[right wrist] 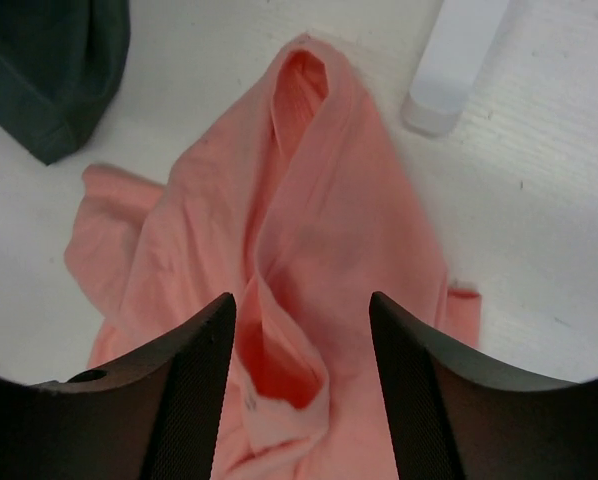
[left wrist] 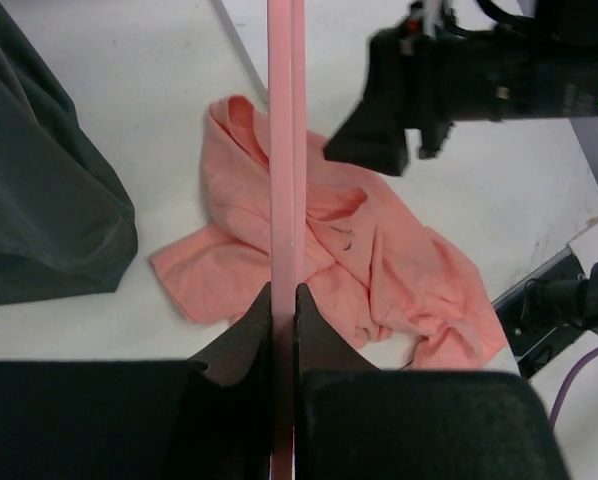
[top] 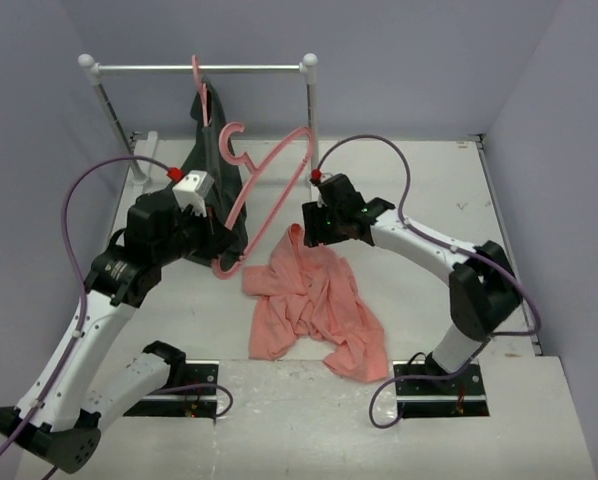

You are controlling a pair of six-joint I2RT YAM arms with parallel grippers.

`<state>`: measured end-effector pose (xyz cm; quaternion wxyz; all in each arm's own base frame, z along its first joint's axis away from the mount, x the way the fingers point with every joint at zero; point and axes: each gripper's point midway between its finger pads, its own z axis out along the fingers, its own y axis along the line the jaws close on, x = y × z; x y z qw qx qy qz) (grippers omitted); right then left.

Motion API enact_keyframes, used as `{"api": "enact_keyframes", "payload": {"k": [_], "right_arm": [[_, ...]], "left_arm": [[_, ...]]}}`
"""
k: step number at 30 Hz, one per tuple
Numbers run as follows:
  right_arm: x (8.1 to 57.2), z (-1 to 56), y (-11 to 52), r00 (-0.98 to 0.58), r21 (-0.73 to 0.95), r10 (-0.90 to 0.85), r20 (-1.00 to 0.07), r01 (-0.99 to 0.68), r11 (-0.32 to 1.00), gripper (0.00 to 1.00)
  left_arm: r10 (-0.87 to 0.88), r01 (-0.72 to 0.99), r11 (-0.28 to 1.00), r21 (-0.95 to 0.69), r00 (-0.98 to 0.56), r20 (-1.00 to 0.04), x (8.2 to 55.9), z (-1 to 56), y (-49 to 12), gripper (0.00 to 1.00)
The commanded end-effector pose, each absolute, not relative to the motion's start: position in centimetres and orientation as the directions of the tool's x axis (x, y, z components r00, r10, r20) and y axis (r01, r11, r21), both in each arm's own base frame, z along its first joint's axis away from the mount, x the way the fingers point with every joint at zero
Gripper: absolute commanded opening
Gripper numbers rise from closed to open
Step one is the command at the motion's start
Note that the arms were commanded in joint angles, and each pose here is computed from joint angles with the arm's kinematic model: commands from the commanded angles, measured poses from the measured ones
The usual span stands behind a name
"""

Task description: Place the t-shirt on the hanger

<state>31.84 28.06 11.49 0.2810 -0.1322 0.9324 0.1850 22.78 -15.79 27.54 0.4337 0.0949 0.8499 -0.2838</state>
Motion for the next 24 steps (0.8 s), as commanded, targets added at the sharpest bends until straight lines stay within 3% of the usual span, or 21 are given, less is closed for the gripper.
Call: {"api": "enact_keyframes", "payload": {"k": [1,6,15,21,24], "right_arm": [[35.3,10.5,29.8,-0.77,0.185,-0.152,-0.62,-0.332,0.925,0.55],[37.1,9.7,31.0,-0.762,0.189,-0.11,-0.638,-0.294,0.937,0.55],[39.0,5.6,31.5,-0.801,0.087,-0.166,-0.575,-0.262,0.961,0.54],[39.4,4.8,31.1,-0.793,0.059,-0.175,-0.584,-0.256,0.965,0.3],[39.5,5.6,31.2,-0.777,0.072,-0.165,-0.607,-0.261,0.962,0.12]], "left_arm": [[-0.21,0.378,0.816,-0.438,-0.512,-0.833,21.7,29.3,-14.6,0.0],[-0.277,0.28,0.847,-0.452,-0.494,-0.824,20.1,27.9,-12.3,0.0],[-0.264,0.328,0.817,-0.475,-0.52,-0.812,18.3,26.3,-12.9,0.0],[-0.265,0.362,0.789,-0.496,-0.528,-0.807,17.3,25.7,-13.3,0.0],[-0.251,0.377,0.776,-0.505,-0.551,-0.796,16.5,25.3,-13.6,0.0]]}}
